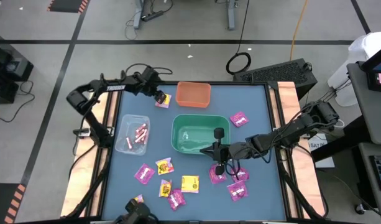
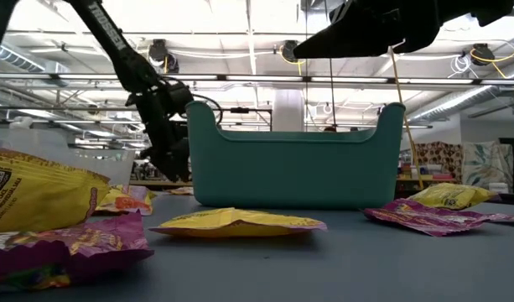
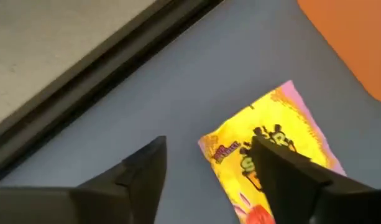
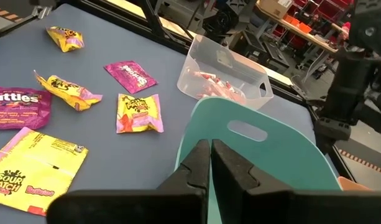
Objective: Sort candy
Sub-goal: Put the yellow candy into the orange bin
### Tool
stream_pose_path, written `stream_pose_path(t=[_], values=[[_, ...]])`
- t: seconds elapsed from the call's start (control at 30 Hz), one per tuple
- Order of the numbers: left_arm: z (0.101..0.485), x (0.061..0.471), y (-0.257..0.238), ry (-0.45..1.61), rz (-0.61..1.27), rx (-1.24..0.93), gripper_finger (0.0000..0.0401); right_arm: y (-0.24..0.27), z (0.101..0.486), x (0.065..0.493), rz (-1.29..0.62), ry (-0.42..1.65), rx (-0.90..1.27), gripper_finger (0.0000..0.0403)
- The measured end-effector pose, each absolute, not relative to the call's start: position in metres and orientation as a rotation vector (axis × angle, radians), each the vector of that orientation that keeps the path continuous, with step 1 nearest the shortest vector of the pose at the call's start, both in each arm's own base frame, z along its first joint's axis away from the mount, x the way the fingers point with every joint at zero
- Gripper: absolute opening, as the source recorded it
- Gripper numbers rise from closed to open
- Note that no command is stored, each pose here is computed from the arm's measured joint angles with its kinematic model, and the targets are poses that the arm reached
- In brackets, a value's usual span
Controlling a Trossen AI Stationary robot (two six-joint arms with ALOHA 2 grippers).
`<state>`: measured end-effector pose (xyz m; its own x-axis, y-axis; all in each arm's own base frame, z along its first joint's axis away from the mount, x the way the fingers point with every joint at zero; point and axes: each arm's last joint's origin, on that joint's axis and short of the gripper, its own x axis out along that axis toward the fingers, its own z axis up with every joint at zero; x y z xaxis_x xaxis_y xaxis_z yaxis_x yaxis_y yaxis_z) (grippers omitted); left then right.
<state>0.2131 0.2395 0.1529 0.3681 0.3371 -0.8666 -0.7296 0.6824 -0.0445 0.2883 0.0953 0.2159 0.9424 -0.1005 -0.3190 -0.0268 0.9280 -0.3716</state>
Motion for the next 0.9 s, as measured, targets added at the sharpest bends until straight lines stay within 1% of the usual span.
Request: stream_pose_path(t=[0.07,0.17,0.23,0.33,0.4,0.5,0.6,0.73,0.77,0.8,0.9], values=[[0.147,0.215,0.242,0.973,0.714,-0.503,0.0258,0.095,0.216,0.288,-0.037,0.341,-0.390,0.0008],[0.137,0.217,0.245,0.971,0.721,-0.533,0.0265,0.094,0.216,0.289,-0.039,0.342,-0.397,0.0008],[0.132,0.219,0.248,0.965,0.724,-0.533,0.0262,0.093,0.216,0.289,-0.044,0.343,-0.395,0.0008],[0.128,0.220,0.250,0.969,0.722,-0.534,0.0243,0.090,0.216,0.290,-0.053,0.345,-0.389,0.0008],[0.127,0.220,0.250,0.975,0.716,-0.530,0.0223,0.090,0.216,0.290,-0.056,0.346,-0.387,0.0008],[0.126,0.221,0.248,0.983,0.679,-0.524,0.0179,0.090,0.216,0.290,-0.055,0.346,-0.387,0.0008],[0.125,0.223,0.245,0.987,0.613,-0.530,0.0119,0.090,0.216,0.290,-0.055,0.346,-0.387,0.0008],[0.126,0.225,0.242,0.995,0.584,-0.515,0.0034,0.090,0.216,0.290,-0.055,0.348,-0.385,0.0008],[0.127,0.225,0.242,0.993,0.580,-0.513,0.0019,0.090,0.215,0.290,-0.055,0.351,-0.385,0.0008],[0.128,0.224,0.241,0.993,0.576,-0.516,0.0012,0.090,0.215,0.290,-0.055,0.353,-0.385,0.0008],[0.134,0.222,0.238,0.997,0.566,-0.524,0.0014,0.090,0.215,0.290,-0.054,0.358,-0.387,0.0008]])
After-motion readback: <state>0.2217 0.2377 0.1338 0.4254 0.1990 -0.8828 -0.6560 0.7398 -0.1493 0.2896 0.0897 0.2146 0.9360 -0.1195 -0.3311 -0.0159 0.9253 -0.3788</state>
